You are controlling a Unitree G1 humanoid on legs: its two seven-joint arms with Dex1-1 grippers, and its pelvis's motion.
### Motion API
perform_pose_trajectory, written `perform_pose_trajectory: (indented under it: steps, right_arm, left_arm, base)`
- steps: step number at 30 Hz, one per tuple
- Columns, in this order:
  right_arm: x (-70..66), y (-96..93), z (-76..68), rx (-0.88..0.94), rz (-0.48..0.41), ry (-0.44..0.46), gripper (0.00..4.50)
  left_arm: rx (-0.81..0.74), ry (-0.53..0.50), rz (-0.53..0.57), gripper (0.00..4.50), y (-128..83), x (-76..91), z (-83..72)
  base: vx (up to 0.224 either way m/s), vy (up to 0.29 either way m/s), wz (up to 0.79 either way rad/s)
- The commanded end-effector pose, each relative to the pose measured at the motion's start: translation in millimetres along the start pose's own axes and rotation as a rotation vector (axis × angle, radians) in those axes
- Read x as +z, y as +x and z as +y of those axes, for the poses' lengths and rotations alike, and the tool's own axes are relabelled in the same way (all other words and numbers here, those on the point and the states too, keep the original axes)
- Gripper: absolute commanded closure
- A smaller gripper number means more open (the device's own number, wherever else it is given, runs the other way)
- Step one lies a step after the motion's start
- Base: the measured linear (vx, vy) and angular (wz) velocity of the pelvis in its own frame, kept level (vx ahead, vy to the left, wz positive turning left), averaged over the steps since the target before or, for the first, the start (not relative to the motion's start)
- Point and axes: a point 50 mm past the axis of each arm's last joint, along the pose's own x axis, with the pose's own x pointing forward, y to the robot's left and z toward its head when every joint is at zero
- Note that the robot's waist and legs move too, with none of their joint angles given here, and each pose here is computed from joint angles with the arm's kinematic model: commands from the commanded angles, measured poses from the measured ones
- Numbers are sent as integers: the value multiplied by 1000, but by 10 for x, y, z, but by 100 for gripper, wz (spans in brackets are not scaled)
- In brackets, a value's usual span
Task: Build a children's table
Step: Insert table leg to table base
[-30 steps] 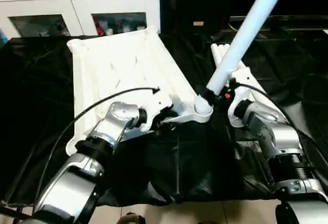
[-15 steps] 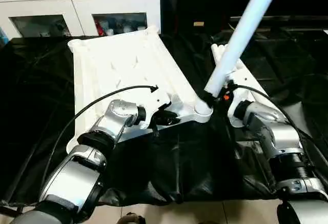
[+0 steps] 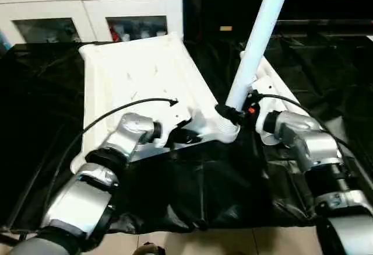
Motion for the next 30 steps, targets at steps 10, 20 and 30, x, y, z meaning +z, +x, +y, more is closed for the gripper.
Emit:
perform_pose_trajectory:
  steps: [10, 20, 30]
  right_arm:
    - [-234, -32, 48, 87, 160, 36, 262]
    - [-292, -108, 23, 16, 35, 112, 262]
    - [-514, -268, 114, -29, 13, 94, 262]
  left_arm:
    - [-95, 43, -8, 450, -56, 13, -43]
    - [-43, 33, 1, 450, -52, 10, -13]
    - [-32, 29, 3, 450, -28, 1, -17]
  base:
    - [0, 0, 0]
    - [0, 0, 0]
    - [0, 0, 0]
